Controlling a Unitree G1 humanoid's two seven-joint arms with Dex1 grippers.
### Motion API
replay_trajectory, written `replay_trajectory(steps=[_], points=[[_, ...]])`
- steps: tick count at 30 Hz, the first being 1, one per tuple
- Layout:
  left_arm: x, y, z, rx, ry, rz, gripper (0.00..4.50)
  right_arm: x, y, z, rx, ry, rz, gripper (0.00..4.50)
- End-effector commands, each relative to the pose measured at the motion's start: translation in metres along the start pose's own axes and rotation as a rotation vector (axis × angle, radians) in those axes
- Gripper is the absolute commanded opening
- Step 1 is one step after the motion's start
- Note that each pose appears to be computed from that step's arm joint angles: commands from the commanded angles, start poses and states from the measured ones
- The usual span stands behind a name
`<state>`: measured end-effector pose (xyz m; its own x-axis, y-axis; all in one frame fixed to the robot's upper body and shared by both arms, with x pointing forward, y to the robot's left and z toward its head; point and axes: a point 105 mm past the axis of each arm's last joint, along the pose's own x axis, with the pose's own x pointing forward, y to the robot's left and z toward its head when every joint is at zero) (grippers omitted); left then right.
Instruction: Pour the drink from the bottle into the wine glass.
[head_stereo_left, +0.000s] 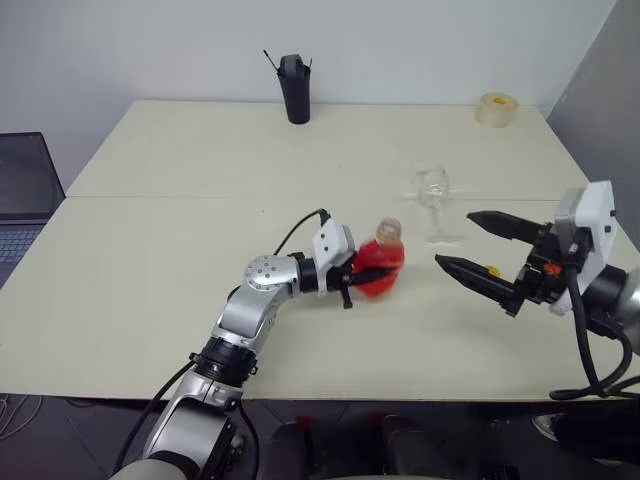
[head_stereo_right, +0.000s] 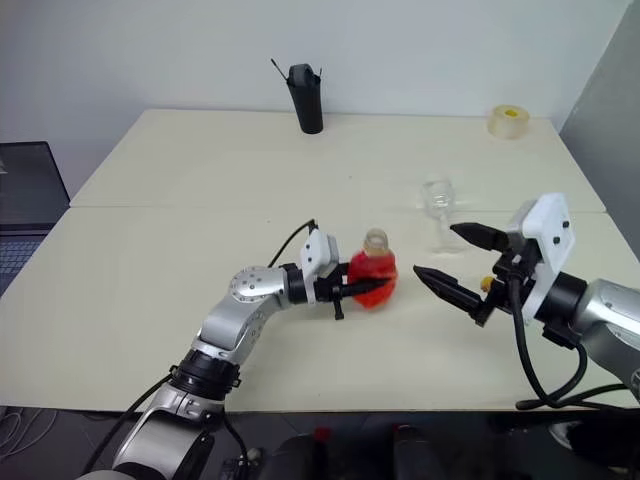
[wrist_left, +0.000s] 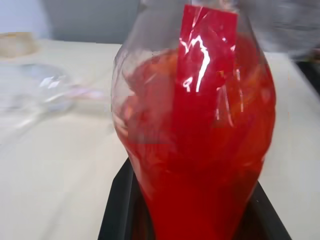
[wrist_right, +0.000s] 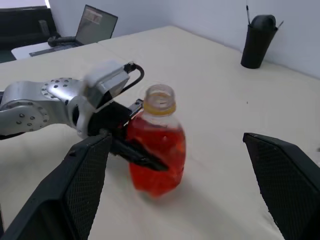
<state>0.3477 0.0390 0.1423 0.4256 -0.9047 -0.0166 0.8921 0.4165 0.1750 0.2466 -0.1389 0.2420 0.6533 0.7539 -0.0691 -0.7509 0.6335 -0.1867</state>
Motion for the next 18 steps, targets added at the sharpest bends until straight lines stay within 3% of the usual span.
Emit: replay_trajectory(steps=[1, 8, 18], points=[[-0.013, 0.036, 0.018, -0.018, -0.075, 0.207, 0.79, 0.016, -0.007, 0.003, -0.009, -0.017, -0.029, 4.5], [-0.048, 0.053, 0.022, -0.028, -0.089, 0.422, 0.79, 0.053, 0.007, 0.006, -0.021, -0.053, 0.083, 4.5], [-0.112, 0.081, 0.023, 0.006, -0.075, 0.891, 0.79, 0.097, 0.026, 0.006, -0.036, -0.082, 0.221, 4.5]])
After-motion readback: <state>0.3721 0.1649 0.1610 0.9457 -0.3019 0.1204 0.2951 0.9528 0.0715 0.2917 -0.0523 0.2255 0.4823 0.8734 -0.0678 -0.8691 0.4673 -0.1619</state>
